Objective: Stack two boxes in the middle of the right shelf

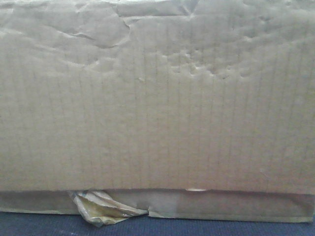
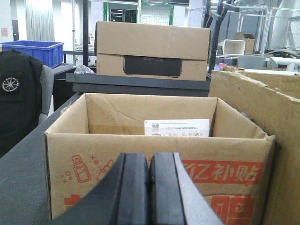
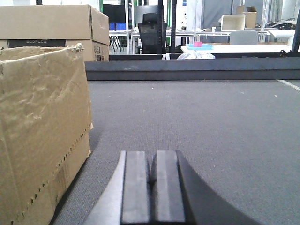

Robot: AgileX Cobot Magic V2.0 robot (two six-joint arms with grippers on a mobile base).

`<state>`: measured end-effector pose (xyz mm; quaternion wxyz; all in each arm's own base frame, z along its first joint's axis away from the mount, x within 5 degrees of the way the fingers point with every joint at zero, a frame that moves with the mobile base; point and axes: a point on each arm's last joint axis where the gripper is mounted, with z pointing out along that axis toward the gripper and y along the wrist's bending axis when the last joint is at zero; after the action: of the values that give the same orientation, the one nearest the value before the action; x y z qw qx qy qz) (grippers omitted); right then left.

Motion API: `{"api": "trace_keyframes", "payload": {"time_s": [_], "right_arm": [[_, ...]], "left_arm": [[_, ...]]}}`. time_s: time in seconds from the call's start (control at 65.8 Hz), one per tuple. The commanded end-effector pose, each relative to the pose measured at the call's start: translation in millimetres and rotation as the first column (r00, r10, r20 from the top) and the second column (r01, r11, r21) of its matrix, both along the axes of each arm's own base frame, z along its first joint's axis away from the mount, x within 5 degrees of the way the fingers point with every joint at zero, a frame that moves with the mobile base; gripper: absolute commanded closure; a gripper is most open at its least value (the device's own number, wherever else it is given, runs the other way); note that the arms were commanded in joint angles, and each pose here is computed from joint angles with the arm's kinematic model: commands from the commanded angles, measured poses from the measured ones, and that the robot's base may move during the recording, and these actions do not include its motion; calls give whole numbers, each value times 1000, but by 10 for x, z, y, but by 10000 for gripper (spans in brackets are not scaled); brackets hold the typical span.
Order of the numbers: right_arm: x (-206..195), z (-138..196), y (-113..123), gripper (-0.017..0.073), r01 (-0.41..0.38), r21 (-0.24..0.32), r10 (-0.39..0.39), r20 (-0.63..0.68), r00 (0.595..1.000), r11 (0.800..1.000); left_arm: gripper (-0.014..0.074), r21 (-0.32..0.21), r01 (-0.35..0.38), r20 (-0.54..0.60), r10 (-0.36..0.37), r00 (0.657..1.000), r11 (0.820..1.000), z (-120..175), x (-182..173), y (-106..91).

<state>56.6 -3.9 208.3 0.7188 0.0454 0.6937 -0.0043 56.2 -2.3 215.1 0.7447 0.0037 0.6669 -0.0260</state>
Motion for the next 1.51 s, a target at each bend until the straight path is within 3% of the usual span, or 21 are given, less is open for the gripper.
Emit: {"api": "trace_keyframes", "payload": {"time_s": [0.0,0.943,1.125,1.293,1.399,1.49], "right_arm": [[-4,16,-2,722,4,-5,-4,17,1000,1000],[-4,16,-2,722,4,-5,-4,17,1000,1000],[-4,16,-2,722,4,-5,-4,17,1000,1000],[-4,16,-2,722,4,-5,-4,17,1000,1000],[-4,16,-2,722,4,-5,-4,17,1000,1000],[-4,16,-2,722,4,-5,-4,17,1000,1000]], "left_arm": [[705,6,1,17,-1,1000,1000,17,-5,-1],[705,9,1,42,-1,999,1000,42,-9,-1],[705,9,-1,18,1,1000,1000,481,-133,6],[705,5,2,-117,-1,993,1000,923,-136,5],[705,-15,12,-228,-15,974,1000,1214,-24,-11],[705,-19,16,-347,-22,938,1000,1417,172,-26]]}}
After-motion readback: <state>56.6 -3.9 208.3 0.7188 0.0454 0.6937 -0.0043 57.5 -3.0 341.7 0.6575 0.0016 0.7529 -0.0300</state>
